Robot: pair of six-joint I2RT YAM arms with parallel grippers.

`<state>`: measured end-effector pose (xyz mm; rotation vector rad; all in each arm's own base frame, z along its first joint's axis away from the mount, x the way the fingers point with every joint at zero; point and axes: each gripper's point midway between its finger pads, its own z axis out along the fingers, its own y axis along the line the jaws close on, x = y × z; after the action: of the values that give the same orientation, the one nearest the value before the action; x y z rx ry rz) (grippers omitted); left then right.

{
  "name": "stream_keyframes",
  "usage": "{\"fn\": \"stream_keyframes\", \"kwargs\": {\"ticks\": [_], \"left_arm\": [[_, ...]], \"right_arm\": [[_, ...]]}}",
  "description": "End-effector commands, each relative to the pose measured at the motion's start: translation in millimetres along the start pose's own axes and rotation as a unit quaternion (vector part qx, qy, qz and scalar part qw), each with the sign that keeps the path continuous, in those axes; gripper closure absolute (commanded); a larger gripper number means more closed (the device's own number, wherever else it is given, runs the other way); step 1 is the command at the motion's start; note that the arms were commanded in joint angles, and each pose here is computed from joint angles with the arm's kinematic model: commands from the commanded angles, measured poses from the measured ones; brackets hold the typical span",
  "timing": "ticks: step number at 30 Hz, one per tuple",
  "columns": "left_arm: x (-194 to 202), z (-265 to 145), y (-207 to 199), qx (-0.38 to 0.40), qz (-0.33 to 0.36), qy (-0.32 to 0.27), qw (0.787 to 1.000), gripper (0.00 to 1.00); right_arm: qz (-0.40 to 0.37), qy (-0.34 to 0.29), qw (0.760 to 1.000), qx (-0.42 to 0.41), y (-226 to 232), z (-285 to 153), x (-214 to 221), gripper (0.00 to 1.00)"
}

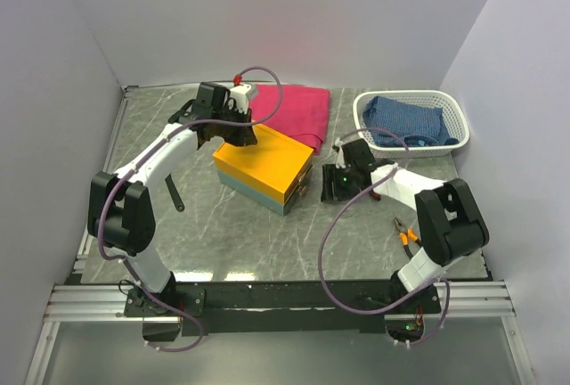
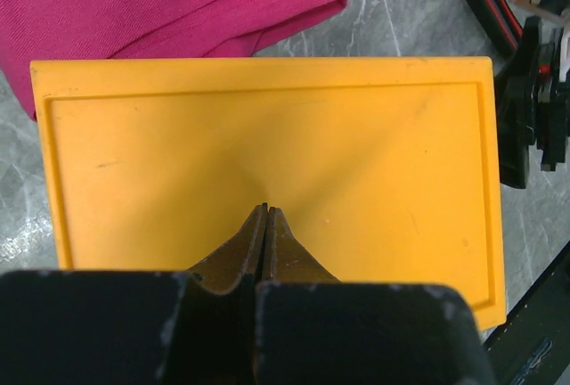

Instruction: Sort the tools into containers

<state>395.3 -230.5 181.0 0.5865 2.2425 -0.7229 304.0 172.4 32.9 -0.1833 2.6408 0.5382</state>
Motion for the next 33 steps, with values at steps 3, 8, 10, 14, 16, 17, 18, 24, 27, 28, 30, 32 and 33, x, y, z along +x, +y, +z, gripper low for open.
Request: {"fn": "stream_keyframes", "kwargs": {"ticks": [3,8,10,14,16,17,18,24,27,28,30,32,33], "left_arm": [[-17,-9,-1,-0.013,0.014,-0.031,0.999,0.99],[-16,-11,-2,-0.012,0.015,-0.033,0.999,0.99],[-10,-8,-3,-0.007,0.012,-0.027,1.0,0.99],[2,0,0,-0.005,0.005,-0.01,1.0,0.99],[10,6,4,-0.014,0.003,0.002,1.0,0.99],[11,7,7,-0.02,0.002,0.004,1.0,0.99],[15,10,9,-0.022,0.0,0.009,1.0,0.99],[31,16,12,-0.022,-0.011,0.027,0.999,0.99],[36,17,11,-0.018,-0.016,0.031,0.999,0.99],[37,18,11,-0.018,-0.016,0.032,0.999,0.99],[40,18,10,-0.016,-0.019,0.034,0.999,0.99],[40,18,10,-0.014,-0.019,0.034,0.999,0.99],[42,19,10,-0.015,-0.02,0.036,0.999,0.99]], "right_arm": [[-0.029,0.012,0.998,0.059,-37,-24,18,0.34],[0.022,-0.049,0.997,-0.057,3,-39,-20,0.38],[0.052,-0.056,0.992,-0.098,20,-40,-26,0.38],[0.053,-0.061,0.988,-0.135,41,-33,-33,0.37],[0.044,-0.056,0.987,-0.143,46,-29,-35,0.37],[0.043,-0.054,0.987,-0.146,48,-28,-35,0.37],[0.043,-0.048,0.987,-0.148,50,-24,-36,0.36],[0.047,-0.032,0.986,-0.16,61,-13,-36,0.36],[0.042,-0.03,0.985,-0.165,70,-9,-36,0.36],[0.04,-0.028,0.985,-0.168,73,-8,-35,0.36],[0.044,-0.027,0.984,-0.17,75,-7,-36,0.36],[0.048,-0.029,0.984,-0.172,77,-6,-37,0.36],[0.055,-0.027,0.984,-0.17,76,-5,-36,0.36]]}}
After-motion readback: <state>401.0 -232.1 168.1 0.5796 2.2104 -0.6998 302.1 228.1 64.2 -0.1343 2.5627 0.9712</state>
